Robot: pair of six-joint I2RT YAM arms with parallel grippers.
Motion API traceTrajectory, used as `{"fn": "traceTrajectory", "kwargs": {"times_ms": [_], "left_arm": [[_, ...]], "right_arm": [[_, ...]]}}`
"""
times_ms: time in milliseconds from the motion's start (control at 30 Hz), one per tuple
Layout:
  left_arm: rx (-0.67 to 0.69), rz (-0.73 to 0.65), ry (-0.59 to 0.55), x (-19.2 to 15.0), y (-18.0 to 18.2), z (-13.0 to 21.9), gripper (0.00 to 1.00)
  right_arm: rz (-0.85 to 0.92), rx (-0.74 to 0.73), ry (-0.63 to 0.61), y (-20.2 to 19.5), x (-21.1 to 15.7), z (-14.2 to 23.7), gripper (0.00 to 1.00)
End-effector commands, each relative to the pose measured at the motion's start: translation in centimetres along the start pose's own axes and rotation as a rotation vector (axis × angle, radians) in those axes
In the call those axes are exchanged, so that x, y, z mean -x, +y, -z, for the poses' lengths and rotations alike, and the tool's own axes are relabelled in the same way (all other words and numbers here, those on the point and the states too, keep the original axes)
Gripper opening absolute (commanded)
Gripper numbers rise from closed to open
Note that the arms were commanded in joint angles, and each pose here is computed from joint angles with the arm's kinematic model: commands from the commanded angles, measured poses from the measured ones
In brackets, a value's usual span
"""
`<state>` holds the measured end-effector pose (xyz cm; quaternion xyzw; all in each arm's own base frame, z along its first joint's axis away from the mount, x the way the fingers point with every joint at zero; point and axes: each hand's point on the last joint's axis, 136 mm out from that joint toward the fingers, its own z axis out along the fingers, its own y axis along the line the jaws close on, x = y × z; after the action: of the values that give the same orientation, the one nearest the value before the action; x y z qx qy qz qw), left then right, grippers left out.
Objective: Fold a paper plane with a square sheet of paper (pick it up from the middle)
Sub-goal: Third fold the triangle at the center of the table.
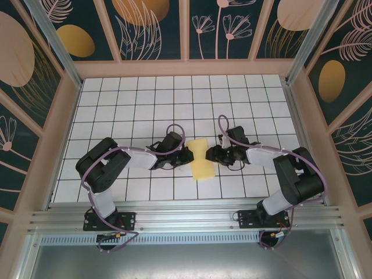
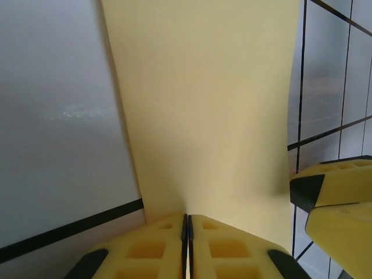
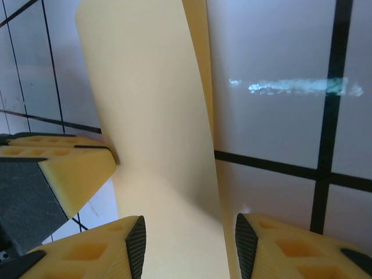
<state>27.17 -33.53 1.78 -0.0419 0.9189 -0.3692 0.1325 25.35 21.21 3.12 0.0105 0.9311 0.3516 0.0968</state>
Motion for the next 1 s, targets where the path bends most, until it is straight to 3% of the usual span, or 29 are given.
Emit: {"fn": "traceTrajectory", "kwargs": {"times_ms": [0, 300, 533, 967], "left_arm": [[0.001, -0.009, 0.007, -0.3, 0.3, -0.1, 0.11], [-0.021, -0.048, 0.019, -0.2, -0.4, -0.2, 0.12], [-0.009, -0.073, 0.035, -0.4, -0.3, -0.3, 0.12], [0.001, -0.082, -0.002, 0.5, -1.0, 0.7, 0.16]], "right_arm": [[0.016, 0.059, 0.017, 0.6, -0.8, 0.2, 0.46], [0.033, 0.076, 0.023, 1.0, -1.5, 0.9, 0.38], [0.064, 0.086, 0.029, 1.3, 1.4, 0.4, 0.36], [0.029, 0.130, 0.059, 1.4, 0.9, -0.1, 0.15]]}}
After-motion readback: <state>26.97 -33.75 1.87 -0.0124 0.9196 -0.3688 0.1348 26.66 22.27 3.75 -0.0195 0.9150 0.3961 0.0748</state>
